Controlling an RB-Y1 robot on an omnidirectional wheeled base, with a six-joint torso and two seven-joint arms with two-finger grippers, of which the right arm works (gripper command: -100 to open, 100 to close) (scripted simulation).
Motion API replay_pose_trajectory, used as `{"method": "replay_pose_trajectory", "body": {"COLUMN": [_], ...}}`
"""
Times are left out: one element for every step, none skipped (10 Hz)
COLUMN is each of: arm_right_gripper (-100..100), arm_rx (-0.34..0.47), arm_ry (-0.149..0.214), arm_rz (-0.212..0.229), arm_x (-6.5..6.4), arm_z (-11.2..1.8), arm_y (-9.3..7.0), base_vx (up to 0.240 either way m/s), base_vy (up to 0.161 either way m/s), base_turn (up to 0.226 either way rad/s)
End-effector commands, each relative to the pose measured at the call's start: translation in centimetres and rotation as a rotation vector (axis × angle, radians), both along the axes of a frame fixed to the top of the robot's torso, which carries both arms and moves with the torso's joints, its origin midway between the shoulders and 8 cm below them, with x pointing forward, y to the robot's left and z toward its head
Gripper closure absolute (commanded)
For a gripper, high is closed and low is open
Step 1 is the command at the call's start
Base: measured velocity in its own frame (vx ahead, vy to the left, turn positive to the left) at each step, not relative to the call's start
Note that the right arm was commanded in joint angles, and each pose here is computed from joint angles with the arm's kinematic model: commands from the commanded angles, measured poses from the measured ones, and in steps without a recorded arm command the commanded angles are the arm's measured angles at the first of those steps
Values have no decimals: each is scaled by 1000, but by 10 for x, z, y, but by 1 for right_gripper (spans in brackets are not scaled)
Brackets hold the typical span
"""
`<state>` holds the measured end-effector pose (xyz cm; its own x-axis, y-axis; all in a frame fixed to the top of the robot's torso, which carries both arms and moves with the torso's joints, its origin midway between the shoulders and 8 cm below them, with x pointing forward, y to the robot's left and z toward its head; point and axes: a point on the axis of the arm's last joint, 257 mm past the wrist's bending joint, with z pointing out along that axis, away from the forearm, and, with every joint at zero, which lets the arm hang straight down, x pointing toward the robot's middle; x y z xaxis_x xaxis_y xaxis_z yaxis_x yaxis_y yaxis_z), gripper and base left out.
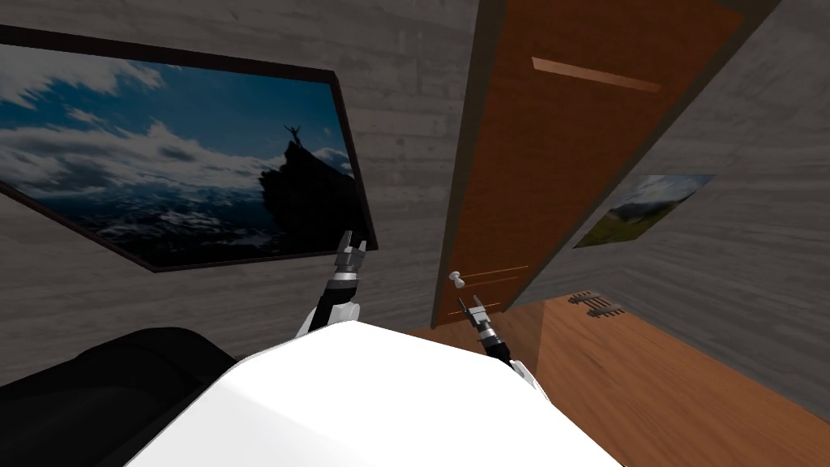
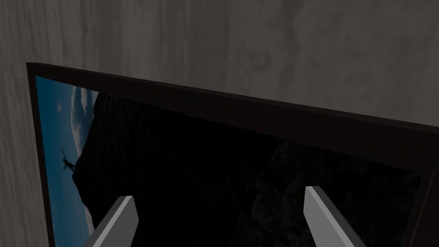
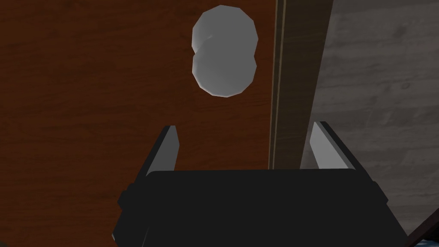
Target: Pull the door open
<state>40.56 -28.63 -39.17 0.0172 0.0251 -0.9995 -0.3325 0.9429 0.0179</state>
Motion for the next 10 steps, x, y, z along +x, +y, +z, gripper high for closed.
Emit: {"method": "replay_pose_trajectory", "body": {"arm_right_gripper": [-100,-100,-100,-100,-100,-100,-100,-100,-100,-100], "arm_rx": [3,7,11,14,16,18,19,20,20,20], "arm_ry": [-6,-12,-19,-25,-32,-38,-44,-49,-49,-57], "arm_rz": [-17,-38,-60,-82,-105,-128,-150,-170,-170,-203], "arm_x": [-5,-10,-15,-21,-27,-33,-39,-44,-44,-53], "arm_z": [0,0,0,0,0,0,0,0,0,0], "arm_y": [-4,-9,-15,-21,-27,-32,-38,-43,-43,-51], "base_vx": [45,61,39,56,73,87,73,54,23,50], "base_vy": [-8,4,0,-6,-28,-69,-70,-57,-41,-61], "base_turn": [131,95,175,195,228,226,188,181,81,238]}}
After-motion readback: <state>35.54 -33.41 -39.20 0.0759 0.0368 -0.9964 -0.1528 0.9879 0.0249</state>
